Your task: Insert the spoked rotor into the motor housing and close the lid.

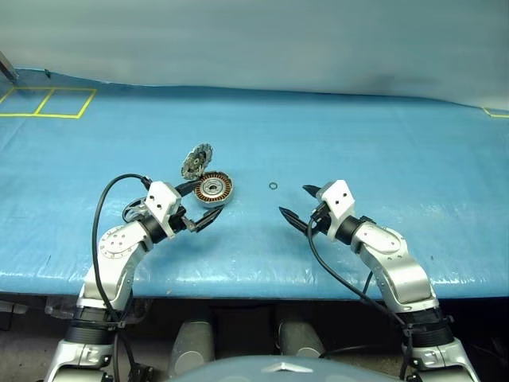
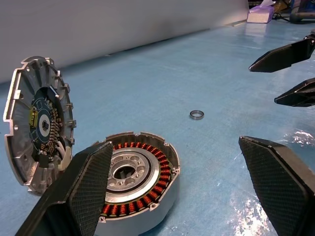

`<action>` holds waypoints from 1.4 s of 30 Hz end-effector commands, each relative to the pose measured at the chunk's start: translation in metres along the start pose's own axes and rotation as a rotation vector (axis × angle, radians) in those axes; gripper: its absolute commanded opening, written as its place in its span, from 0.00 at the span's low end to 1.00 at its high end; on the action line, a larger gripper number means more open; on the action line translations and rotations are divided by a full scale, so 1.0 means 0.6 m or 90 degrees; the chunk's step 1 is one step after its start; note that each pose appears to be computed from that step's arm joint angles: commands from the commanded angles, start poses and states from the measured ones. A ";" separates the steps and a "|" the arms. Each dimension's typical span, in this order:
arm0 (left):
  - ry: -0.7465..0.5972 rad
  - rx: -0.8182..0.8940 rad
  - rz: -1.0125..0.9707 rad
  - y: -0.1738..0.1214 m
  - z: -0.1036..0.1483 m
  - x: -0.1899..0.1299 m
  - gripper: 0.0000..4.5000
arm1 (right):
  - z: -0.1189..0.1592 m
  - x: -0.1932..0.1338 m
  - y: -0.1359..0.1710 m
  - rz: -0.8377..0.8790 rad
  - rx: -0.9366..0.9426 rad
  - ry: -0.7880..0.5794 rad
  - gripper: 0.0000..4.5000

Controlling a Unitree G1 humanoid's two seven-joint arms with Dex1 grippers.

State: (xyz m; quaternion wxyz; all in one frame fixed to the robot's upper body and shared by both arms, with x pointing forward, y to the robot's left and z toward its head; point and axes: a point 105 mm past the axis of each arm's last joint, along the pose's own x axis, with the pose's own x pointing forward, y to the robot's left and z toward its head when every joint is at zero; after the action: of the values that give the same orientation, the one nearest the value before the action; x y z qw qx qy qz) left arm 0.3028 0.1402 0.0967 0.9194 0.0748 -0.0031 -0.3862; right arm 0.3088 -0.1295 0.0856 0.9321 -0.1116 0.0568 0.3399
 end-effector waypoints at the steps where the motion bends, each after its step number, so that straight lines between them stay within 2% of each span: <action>1: -0.017 0.009 0.003 -0.001 0.008 0.002 1.00 | 0.023 0.003 0.003 0.005 -0.020 -0.031 0.99; 38: 0.020 0.037 -0.009 0.011 0.002 0.004 1.00 | 0.017 0.008 0.004 0.002 -0.031 -0.027 0.99; 42: 0.060 0.093 -0.031 0.016 0.009 0.015 1.00 | 0.019 0.010 0.003 0.003 -0.034 -0.028 0.99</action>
State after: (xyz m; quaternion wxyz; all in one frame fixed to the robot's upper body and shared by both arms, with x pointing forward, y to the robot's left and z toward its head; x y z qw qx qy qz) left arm 0.3112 0.1416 0.0933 0.9074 0.1327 0.0219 -0.3981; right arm 0.3093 -0.1227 0.0832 0.9292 -0.1191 0.0528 0.3458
